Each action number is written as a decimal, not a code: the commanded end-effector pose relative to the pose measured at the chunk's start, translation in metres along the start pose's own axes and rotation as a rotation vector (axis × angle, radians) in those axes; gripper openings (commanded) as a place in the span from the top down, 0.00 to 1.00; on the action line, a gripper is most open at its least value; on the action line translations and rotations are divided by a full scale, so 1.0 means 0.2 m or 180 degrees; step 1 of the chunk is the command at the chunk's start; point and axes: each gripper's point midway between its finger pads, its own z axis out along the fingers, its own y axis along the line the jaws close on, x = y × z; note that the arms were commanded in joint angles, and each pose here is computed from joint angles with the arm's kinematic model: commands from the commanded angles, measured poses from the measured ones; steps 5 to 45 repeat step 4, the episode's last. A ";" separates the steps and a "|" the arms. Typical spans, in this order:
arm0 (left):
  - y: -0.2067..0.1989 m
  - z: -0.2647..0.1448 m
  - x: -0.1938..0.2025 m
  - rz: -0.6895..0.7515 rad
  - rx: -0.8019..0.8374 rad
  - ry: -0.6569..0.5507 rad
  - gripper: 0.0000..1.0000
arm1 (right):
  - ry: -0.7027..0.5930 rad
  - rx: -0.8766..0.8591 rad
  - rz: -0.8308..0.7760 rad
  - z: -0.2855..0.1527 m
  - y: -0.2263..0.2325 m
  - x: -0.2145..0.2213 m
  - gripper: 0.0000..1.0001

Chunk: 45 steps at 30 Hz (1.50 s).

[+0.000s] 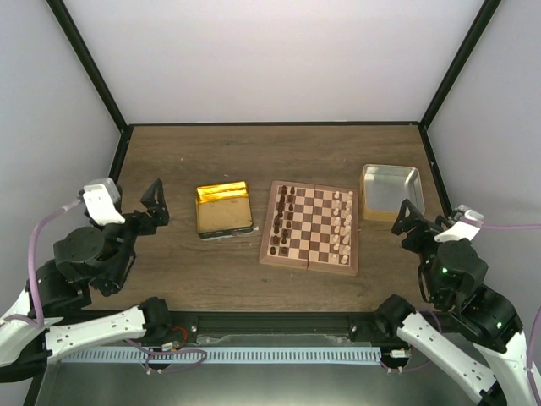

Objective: Set up the chess pieces on the board
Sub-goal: Reset both arms

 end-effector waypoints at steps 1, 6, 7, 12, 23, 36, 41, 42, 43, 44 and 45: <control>0.03 -0.01 -0.04 0.0080 -0.0099 -0.0054 0.00 | -0.0110 0.0061 0.0098 -0.03 -0.04 -0.05 0.00; 0.03 0.00 -0.03 0.0101 -0.0138 -0.0030 0.00 | -0.0102 0.0042 0.0102 -0.02 -0.03 -0.04 0.00; 0.03 0.00 -0.03 0.0101 -0.0138 -0.0030 0.00 | -0.0102 0.0042 0.0102 -0.02 -0.03 -0.04 0.00; 0.03 0.00 -0.03 0.0101 -0.0138 -0.0030 0.00 | -0.0102 0.0042 0.0102 -0.02 -0.03 -0.04 0.00; 0.03 0.00 -0.03 0.0101 -0.0138 -0.0030 0.00 | -0.0102 0.0042 0.0102 -0.02 -0.03 -0.04 0.00; 0.03 0.00 -0.03 0.0101 -0.0138 -0.0030 0.00 | -0.0102 0.0042 0.0102 -0.02 -0.03 -0.04 0.00; 0.03 0.00 -0.03 0.0101 -0.0138 -0.0030 0.00 | -0.0102 0.0042 0.0102 -0.02 -0.03 -0.04 0.00; 0.03 0.00 -0.03 0.0101 -0.0138 -0.0030 0.00 | -0.0102 0.0042 0.0102 -0.02 -0.03 -0.04 0.00; 0.03 0.00 -0.03 0.0101 -0.0138 -0.0030 0.00 | -0.0102 0.0042 0.0102 -0.02 -0.03 -0.04 0.00; 0.03 0.00 -0.03 0.0101 -0.0138 -0.0030 0.00 | -0.0102 0.0042 0.0102 -0.02 -0.03 -0.04 0.00; 0.03 0.00 -0.03 0.0101 -0.0138 -0.0030 0.00 | -0.0102 0.0042 0.0102 -0.02 -0.03 -0.04 0.00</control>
